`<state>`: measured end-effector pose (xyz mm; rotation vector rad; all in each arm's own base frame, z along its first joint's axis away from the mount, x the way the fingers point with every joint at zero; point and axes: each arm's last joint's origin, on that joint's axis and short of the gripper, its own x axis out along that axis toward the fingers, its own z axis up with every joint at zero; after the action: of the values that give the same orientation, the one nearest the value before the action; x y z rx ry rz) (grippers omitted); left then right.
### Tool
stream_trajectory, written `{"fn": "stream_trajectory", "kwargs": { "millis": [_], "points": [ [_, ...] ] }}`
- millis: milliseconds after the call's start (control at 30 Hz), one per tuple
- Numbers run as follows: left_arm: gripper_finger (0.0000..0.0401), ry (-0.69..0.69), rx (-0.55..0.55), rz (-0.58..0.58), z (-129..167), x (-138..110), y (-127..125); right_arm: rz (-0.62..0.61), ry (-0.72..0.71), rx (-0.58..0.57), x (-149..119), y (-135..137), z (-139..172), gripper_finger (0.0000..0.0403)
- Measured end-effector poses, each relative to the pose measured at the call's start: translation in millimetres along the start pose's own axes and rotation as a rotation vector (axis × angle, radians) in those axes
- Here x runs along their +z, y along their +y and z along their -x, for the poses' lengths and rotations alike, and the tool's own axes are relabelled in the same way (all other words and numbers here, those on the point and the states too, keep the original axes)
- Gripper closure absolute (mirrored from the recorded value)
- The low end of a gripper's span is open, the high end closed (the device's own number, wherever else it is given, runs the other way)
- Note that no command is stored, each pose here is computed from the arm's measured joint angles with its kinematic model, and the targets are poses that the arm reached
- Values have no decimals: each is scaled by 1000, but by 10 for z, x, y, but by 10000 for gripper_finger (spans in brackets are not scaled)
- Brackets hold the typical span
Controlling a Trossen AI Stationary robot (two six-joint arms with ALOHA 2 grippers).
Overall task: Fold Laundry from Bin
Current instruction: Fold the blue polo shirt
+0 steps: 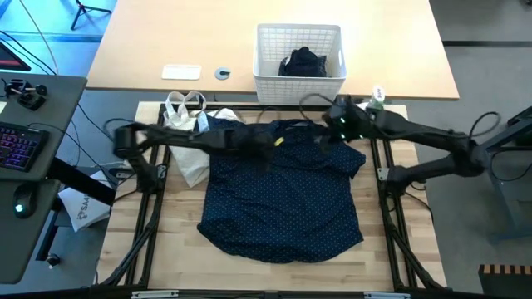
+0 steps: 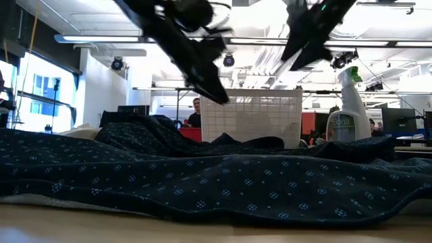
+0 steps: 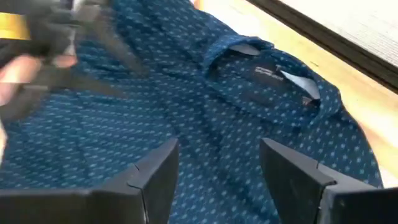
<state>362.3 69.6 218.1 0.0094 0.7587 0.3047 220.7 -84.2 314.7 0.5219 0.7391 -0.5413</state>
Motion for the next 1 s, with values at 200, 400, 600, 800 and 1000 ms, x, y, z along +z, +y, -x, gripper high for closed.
{"fn": "stream_trajectory", "kwargs": {
  "millis": [200,400,600,800,1000],
  "points": [
    [248,199,51,-110,-528,122,173,-49,-99,-25,-242,199,452,183],
    [285,366,120,-131,-866,193,585,-158,-157,-60,-410,167,746,183],
    [328,312,584,-39,-714,460,1137,-213,-168,-38,-503,159,882,183],
    [356,255,544,10,-277,630,1310,-188,-153,-16,-549,219,889,183],
    [361,333,370,9,1,609,1214,-121,-108,-10,-566,290,817,183]
  ]
}}
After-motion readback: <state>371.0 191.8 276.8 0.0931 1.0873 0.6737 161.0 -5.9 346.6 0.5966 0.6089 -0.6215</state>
